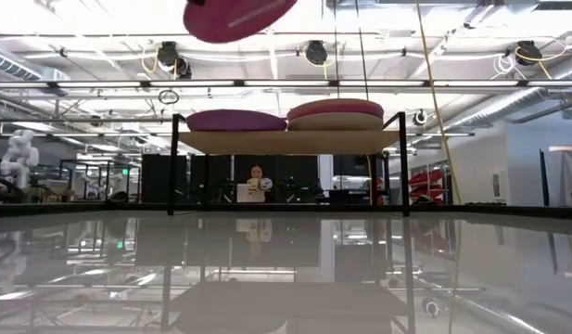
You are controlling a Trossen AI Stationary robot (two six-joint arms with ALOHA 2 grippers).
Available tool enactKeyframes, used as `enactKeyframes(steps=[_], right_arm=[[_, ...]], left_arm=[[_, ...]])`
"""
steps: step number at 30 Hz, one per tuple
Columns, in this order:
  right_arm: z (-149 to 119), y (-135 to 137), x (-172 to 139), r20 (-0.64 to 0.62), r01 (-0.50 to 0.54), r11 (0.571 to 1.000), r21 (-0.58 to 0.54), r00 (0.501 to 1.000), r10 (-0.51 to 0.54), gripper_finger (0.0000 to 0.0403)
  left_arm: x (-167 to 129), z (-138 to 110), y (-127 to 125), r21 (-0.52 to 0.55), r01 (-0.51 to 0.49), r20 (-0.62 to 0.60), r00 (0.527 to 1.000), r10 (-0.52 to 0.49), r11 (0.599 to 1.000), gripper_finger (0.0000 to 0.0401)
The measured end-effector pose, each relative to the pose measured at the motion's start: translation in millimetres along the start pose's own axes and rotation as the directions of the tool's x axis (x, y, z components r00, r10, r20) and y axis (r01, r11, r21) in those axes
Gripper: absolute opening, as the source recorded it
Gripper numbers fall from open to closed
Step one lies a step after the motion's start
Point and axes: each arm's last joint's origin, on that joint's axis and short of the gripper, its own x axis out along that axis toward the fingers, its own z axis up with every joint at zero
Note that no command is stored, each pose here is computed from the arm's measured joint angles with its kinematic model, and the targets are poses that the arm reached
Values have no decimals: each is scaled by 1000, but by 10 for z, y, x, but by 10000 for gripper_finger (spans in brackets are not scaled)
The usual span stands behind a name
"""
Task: Place and stack plates onto a shelf
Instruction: Stack the pink plate on top of the purple plate on the shelf, then stack the black plate on top of the purple plate on the shelf
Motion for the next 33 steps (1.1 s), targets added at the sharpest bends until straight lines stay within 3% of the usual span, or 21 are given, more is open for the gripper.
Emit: enactKeyframes(steps=[6, 14, 22, 33], right_arm=[[-20, 22, 8, -9, -8, 1000, -21, 1000, 8, 116], [-39, 29, 11, -25, -11, 999, -30, 1000, 11, 116], [-58, 35, 11, -44, -16, 999, -38, 999, 15, 116], [-59, 35, 10, -45, -16, 999, -30, 999, 15, 116]], left_arm=[[263, -519, 543, -130, 59, -71, 995, -69, 990, 10], [520, -1008, 851, -279, 105, -157, 976, -153, 955, 10], [530, -1089, 907, -344, 73, -174, 975, -140, 936, 58], [573, -1049, 900, -371, 40, -190, 975, -118, 928, 69]])
